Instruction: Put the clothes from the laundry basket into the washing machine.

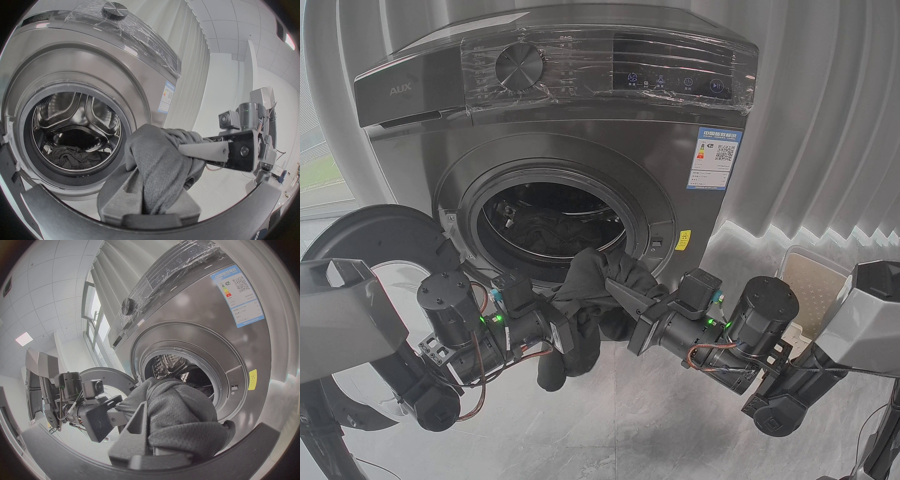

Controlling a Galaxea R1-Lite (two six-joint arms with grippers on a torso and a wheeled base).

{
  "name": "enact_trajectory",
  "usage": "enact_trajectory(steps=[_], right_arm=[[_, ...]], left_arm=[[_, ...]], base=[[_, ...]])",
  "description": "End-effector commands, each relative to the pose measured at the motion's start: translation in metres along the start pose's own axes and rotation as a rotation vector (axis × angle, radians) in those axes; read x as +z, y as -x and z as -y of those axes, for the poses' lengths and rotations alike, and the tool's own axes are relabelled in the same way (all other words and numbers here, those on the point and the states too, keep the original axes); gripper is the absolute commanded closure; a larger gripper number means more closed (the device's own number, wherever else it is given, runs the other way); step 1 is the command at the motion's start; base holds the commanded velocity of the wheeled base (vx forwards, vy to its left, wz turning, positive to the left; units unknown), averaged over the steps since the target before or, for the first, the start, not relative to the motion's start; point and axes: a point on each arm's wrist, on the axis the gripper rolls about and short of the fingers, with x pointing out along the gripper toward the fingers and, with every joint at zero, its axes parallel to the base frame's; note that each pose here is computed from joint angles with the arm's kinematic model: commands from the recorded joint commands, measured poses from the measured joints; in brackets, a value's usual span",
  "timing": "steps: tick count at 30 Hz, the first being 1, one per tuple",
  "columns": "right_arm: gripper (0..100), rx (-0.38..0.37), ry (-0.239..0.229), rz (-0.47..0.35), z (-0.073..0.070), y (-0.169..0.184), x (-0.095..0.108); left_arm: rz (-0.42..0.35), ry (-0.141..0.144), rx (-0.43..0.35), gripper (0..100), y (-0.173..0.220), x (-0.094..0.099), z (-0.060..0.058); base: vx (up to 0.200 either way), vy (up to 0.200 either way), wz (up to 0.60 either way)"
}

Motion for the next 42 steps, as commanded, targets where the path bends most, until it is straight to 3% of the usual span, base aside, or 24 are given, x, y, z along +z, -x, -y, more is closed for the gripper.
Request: enact_trajectory(steps=[1,6,7,14,23,27,34,42], right_arm=[[100,0.0,-0.004,-0.022,-0.001,0.002,-0.005],[100,-0.001,-0.005,-0.039,0.0,0.0,-0.012],[0,0.0,-0.006,-0.04,0.0,0.0,-0.012],[0,0.027,-0.022,-0.061,-0.011,0.005,-0.015],[0,0.051,-0.023,-0.215,-0.023,0.037,-0.038],[0,0.04,-0.019,-0.201,-0.019,0.035,-0.036],[0,-0.009,0.007,-0.122,0.002,0.022,-0.02],[0,0.061,0.035,-0.063,0.004,-0.002,-0.015]], left_arm=[[0.041,-0.009,0.006,100,-0.001,0.01,-0.001],[0.062,-0.006,0.023,100,-0.004,0.015,-0.002],[0.066,-0.007,0.024,100,-0.004,0.015,-0.003],[0.092,-0.001,0.066,100,-0.006,0.02,-0.011],[0.135,-0.003,0.113,100,-0.008,0.03,-0.026],[0.133,-0.004,0.114,100,-0.008,0.029,-0.027],[0.132,-0.004,0.117,100,-0.006,0.03,-0.028],[0.132,-0.003,0.101,100,-0.007,0.03,-0.023]], base=[[0.0,0.0,0.0],[0.0,0.0,0.0],[0.0,0.0,0.0],[0.0,0.0,0.0],[0.0,0.0,0.0],[0.0,0.0,0.0],[0.0,0.0,0.0],[0.0,0.0,0.0]])
